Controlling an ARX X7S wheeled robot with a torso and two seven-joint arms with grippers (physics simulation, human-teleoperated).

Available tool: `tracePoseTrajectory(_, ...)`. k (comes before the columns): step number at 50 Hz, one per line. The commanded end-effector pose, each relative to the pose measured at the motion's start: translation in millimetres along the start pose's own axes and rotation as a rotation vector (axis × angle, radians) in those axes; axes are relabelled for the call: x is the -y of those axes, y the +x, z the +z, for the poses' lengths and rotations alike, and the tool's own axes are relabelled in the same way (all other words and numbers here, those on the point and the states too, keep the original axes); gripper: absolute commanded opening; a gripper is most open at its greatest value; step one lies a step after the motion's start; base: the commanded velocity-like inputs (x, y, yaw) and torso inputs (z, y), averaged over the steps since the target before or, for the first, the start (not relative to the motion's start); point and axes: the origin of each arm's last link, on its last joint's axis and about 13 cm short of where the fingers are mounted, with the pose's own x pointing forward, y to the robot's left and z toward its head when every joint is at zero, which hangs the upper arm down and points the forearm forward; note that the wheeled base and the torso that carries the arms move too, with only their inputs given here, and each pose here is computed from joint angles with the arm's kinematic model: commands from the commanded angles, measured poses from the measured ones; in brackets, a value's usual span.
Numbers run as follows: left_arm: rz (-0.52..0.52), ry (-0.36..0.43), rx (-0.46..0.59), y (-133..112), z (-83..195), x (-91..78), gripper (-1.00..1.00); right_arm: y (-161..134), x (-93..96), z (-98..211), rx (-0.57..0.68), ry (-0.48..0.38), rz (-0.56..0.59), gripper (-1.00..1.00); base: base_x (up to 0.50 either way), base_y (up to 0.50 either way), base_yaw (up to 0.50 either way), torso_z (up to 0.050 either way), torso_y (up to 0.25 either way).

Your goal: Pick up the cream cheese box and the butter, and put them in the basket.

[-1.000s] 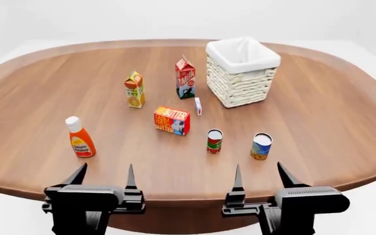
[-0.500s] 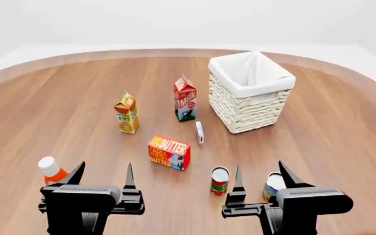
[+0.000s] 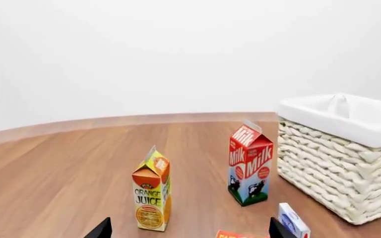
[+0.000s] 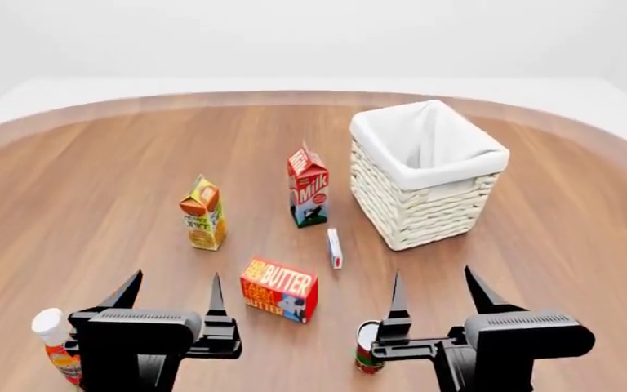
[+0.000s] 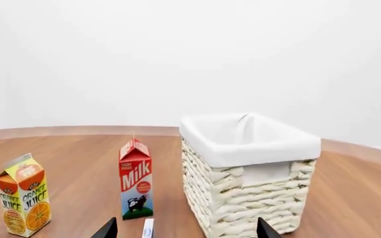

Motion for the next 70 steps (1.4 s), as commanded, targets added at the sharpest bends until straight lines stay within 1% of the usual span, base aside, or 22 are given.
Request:
tracePoseTrajectory(1,0.003,0.002,-0.002,0.6,2.0,0.8,1.00,-0.2,-0.8,2.3,0.021,0.008,0.032,1.00,0.50,0.00,0.00,0.000,0.000)
tracePoseTrajectory(6,0.026,0.005,-0.007,-0.8,-0.1,-2.2,1.00,3.2,-2.1,1.2,0.022,0.005,0.042,1.00,0.50,0.00,0.00,0.000,0.000)
tracePoseTrajectory(9,0.029,0.001,0.004,-2.8,1.4,-2.7,1.00,2.8,-3.6,1.5,0.012,-0.017,0.031,1.00,0.43,0.00,0.00,0.000,0.000)
tracePoseTrajectory(14,0.022,0.003,0.002,-3.3,1.4,-1.6,1.00,1.4,-3.8,2.8,0.023,-0.011,0.036,1.00,0.00,0.00,0.00,0.000,0.000)
tracePoseTrajectory(21,0.002,-0.001,0.005,-0.4,1.4,-0.7,1.00,-0.1,-0.2,4.2,0.026,-0.015,0.004,1.00,0.00,0.00,0.00,0.000,0.000)
tracePoseTrajectory(23,0.003,-0.002,0.005,-0.6,1.4,-1.3,1.00,-1.0,-0.5,5.0,0.039,0.015,0.021,1.00,0.00,0.00,0.00,0.000,0.000)
tracePoseTrajectory(24,0.004,-0.002,0.006,-0.4,0.8,-1.6,1.00,-2.5,-1.0,6.3,0.050,0.014,0.028,1.00,0.19,0.00,0.00,0.000,0.000)
tracePoseTrajectory(33,0.008,-0.002,0.012,-2.1,3.5,-2.0,1.00,-2.3,-1.6,6.1,0.050,0.002,0.030,1.00,0.50,0.00,0.00,0.000,0.000)
tracePoseTrajectory(37,0.009,-0.003,0.014,-2.1,3.6,-2.1,1.00,-0.7,-1.3,4.6,0.040,-0.021,0.013,1.00,0.45,0.00,0.00,0.000,0.000)
tracePoseTrajectory(39,0.009,-0.003,0.015,-2.1,3.5,-1.8,1.00,-0.1,-0.6,5.2,0.038,-0.010,0.010,1.00,0.08,0.00,0.00,0.000,0.005)
tracePoseTrajectory(53,0.006,-0.002,0.019,-2.9,4.9,-1.6,1.00,-0.5,-1.4,6.0,0.041,-0.009,0.013,1.00,0.00,0.00,0.00,0.000,0.000)
tracePoseTrajectory(56,0.007,-0.002,0.019,-3.5,5.5,-1.5,1.00,-3.8,-1.2,9.2,0.083,0.041,0.046,1.00,0.19,0.00,0.00,0.000,0.000)
tracePoseTrajectory(59,0.006,-0.001,0.019,-3.4,4.6,-1.3,1.00,-2.8,-1.1,7.7,0.071,0.034,0.041,1.00,0.50,0.00,0.00,0.000,0.000)
tracePoseTrajectory(60,0.005,-0.001,0.019,-3.5,4.6,-1.4,1.00,-2.2,-1.0,6.8,0.066,0.019,0.031,1.00,0.50,0.00,0.00,0.000,0.000)
tracePoseTrajectory(64,0.007,-0.001,0.019,-3.1,4.6,-1.8,1.00,-2.5,-1.0,7.3,0.065,0.023,0.028,1.00,0.50,0.00,0.00,0.000,0.000)
tracePoseTrajectory(66,0.009,-0.001,0.019,-3.2,5.7,-2.4,1.00,-1.8,-0.7,6.8,0.054,-0.001,0.012,1.00,0.44,0.00,0.00,0.000,0.000)
tracePoseTrajectory(70,0.011,-0.001,0.020,-2.8,5.0,-2.6,1.00,-1.6,-1.3,7.0,0.053,0.003,0.014,1.00,0.13,0.00,0.00,0.000,0.003)
